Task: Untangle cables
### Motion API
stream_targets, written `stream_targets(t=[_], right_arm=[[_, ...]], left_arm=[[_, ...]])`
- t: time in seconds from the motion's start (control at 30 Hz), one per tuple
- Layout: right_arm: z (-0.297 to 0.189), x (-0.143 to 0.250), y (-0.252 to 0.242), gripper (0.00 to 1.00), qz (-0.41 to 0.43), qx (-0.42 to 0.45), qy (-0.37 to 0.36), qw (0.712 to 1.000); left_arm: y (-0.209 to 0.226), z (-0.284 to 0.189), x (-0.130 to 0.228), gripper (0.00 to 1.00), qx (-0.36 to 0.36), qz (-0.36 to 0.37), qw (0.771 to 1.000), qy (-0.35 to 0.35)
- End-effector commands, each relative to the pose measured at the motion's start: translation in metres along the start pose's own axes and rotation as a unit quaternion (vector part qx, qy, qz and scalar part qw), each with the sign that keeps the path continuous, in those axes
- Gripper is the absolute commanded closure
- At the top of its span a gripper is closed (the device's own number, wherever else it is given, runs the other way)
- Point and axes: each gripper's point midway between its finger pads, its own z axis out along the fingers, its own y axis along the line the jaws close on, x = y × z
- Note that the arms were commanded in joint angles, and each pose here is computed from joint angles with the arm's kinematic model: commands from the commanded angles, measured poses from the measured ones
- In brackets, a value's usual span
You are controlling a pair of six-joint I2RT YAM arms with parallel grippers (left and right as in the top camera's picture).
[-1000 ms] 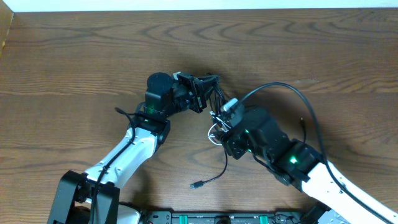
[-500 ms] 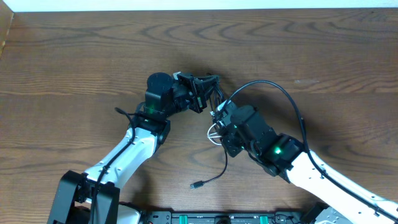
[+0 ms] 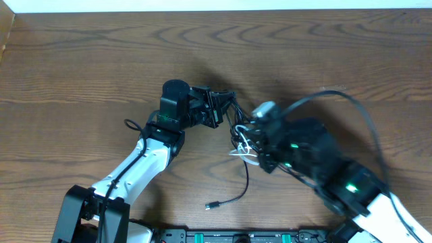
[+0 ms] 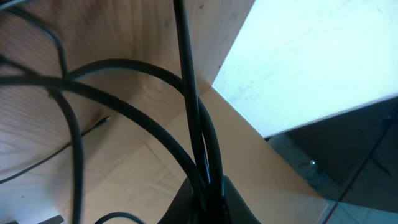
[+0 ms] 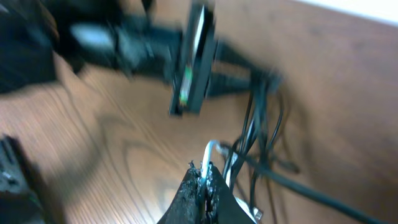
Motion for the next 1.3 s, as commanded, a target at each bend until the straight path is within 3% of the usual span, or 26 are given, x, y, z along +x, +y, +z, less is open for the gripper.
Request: stream_targets(t=[0.0,0.17,0.27,0.43,0.63,0.77,0.97,1.03,1.27], right_arm=[[-0.041,-0.040,0.002,0.99,0.001,-0.013,-0.077,0.997],[-0.099,-0.076,-0.018,0.99,-0.004,0.038,-0.170,0.985],[-0.127,-0.084,-0.046,0.99,0.006,0.116,-0.210,0.971],[-0.165,-0.078,-0.107,0.99,0.063,0.283,-0.234,0.928],[-0.177,-0.066,-0.133,0.99,0.128,0.337,-0.235,0.902],[-0.162,-0.057,-0.129,0.98,0.155,0.308,-0.214,0.914],[-0.100,-0.033,-0.091,0.71,0.163,0.151,-0.106,0.969],[-0.078,-0.019,-0.075,0.69,0.177,0.089,-0.054,0.979],[-0.024,0.039,-0.044,0.70,0.250,-0.034,0.117,0.960]], left_arm=[[-0.003,0.000,0.003,0.92,0.000,-0.022,1.000,0.005],[-0.005,0.000,-0.001,0.92,0.006,-0.010,1.000,-0.006],[0.001,0.000,-0.008,0.92,-0.003,-0.013,1.000,-0.023],[0.027,-0.006,-0.041,0.92,-0.050,0.023,0.993,-0.101],[0.061,-0.023,-0.077,0.92,-0.112,0.005,0.975,-0.193],[0.050,-0.021,-0.074,0.92,-0.093,0.007,0.980,-0.177],[0.028,-0.013,-0.059,0.92,-0.054,0.031,0.989,-0.135],[0.028,-0.013,-0.058,0.92,-0.055,0.031,0.989,-0.134],[0.028,-0.013,-0.058,0.92,-0.055,0.030,0.989,-0.134]])
